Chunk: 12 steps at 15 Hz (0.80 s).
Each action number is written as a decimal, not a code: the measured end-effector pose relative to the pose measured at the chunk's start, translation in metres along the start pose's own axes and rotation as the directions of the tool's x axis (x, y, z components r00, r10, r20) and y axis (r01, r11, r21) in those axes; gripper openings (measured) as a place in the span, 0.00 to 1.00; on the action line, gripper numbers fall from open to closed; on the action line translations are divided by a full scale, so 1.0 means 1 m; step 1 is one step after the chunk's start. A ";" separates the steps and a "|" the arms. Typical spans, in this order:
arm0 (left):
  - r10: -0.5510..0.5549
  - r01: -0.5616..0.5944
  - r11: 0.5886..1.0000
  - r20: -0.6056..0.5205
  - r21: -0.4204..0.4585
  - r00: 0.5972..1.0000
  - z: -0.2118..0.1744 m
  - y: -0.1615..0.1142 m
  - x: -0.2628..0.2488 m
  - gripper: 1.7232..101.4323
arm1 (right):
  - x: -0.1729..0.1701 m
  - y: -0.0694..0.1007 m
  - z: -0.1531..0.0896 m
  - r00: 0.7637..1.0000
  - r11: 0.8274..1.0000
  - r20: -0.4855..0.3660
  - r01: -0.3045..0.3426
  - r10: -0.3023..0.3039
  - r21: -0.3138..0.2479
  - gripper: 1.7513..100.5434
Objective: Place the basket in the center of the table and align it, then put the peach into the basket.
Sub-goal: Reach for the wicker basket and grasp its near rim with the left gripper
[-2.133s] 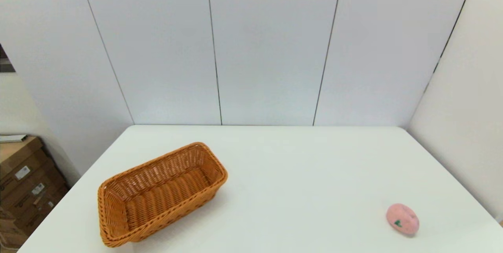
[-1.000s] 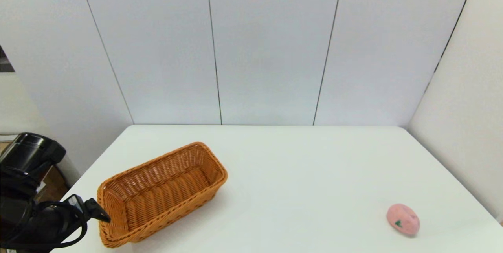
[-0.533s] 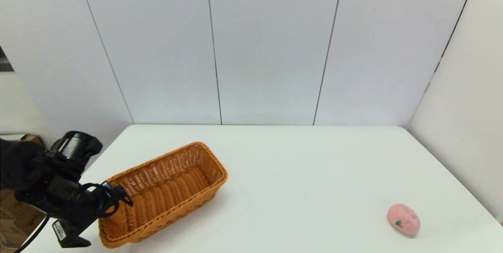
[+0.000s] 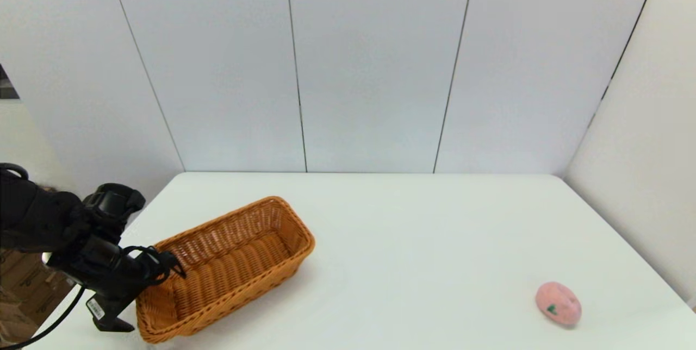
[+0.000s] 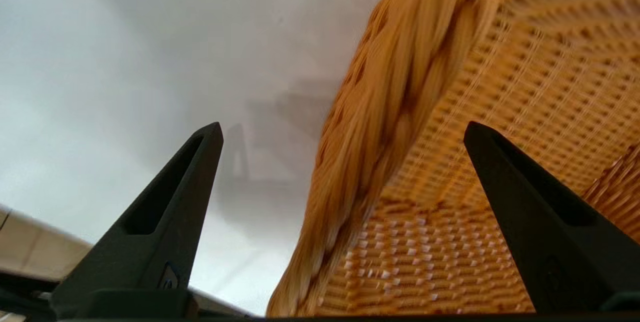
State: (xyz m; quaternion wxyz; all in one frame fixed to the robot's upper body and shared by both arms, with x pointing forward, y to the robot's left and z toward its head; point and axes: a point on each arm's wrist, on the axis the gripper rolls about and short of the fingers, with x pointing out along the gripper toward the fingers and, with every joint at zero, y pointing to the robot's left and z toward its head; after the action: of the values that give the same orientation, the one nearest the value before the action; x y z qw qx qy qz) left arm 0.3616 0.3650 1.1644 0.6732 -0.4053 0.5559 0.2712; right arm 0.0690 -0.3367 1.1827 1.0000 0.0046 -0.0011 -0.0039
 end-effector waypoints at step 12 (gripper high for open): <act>-0.015 0.015 0.999 0.003 0.040 1.000 0.001 -0.003 0.002 0.13 | 0.000 0.000 0.000 1.000 1.000 0.000 0.000 0.000 0.000 0.96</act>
State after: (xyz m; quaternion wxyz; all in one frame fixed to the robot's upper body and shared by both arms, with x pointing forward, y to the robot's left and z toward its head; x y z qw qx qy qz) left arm 0.3651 0.3639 1.1630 0.6842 -0.3954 0.5570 0.2556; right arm 0.0690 -0.3367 1.1827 1.0000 0.0045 -0.0011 -0.0037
